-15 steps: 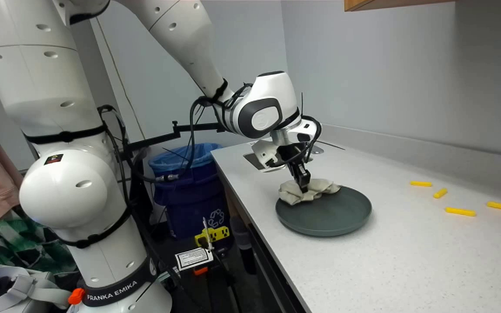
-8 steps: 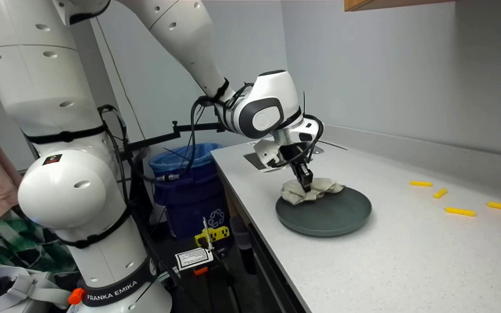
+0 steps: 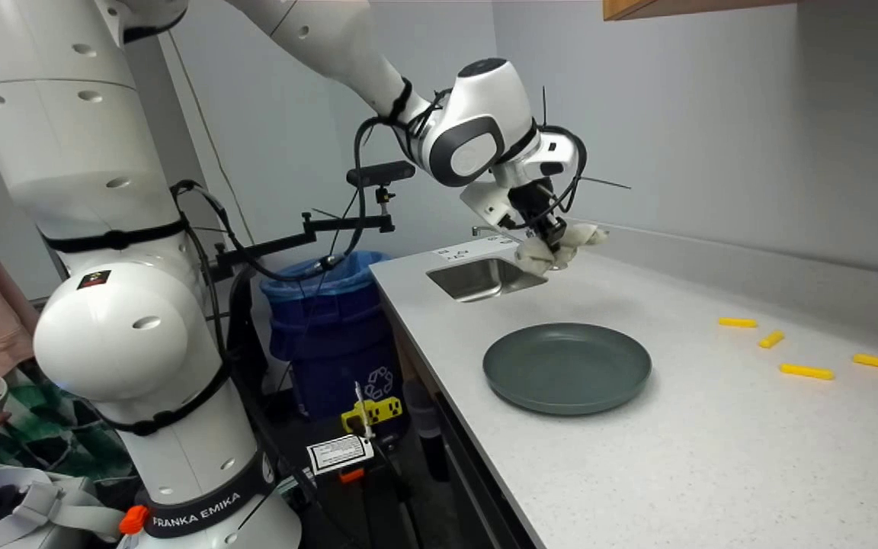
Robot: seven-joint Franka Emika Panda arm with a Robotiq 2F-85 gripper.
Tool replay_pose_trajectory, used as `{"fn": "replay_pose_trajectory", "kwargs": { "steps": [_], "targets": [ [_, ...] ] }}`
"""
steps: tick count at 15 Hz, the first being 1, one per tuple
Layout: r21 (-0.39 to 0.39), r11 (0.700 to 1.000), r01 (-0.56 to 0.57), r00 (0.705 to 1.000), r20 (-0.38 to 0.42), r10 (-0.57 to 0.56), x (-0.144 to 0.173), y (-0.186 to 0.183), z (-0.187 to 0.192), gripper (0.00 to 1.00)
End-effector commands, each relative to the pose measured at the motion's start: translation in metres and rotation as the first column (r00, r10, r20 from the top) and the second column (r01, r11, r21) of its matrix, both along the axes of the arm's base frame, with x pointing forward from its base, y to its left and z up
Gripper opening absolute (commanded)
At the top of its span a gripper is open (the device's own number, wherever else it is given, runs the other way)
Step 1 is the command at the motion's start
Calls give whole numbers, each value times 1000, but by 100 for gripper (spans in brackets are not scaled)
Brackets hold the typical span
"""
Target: Use the cloth to wipe the table and then move it to the left and wipe the countertop
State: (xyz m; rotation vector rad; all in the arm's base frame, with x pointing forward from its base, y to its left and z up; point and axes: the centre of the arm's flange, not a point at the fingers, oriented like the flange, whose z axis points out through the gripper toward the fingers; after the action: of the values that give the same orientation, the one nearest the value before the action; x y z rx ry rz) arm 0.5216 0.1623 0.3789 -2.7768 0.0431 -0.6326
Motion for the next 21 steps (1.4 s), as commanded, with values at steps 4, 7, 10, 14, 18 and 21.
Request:
{"fn": "replay_pose_trajectory", "kwargs": {
  "steps": [4, 7, 10, 14, 18, 21],
  "targets": [
    [65, 986, -151, 988, 52, 148, 37, 5, 32, 3],
    [70, 976, -208, 977, 71, 203, 43, 5, 34, 3],
    [84, 969, -231, 971, 81, 224, 46, 5, 34, 3],
    [90, 966, -243, 968, 87, 236, 49, 5, 31, 3],
    [87, 965, -247, 967, 90, 239, 51, 4, 30, 3],
    [81, 965, -248, 967, 88, 241, 51, 4, 29, 3]
  ]
}}
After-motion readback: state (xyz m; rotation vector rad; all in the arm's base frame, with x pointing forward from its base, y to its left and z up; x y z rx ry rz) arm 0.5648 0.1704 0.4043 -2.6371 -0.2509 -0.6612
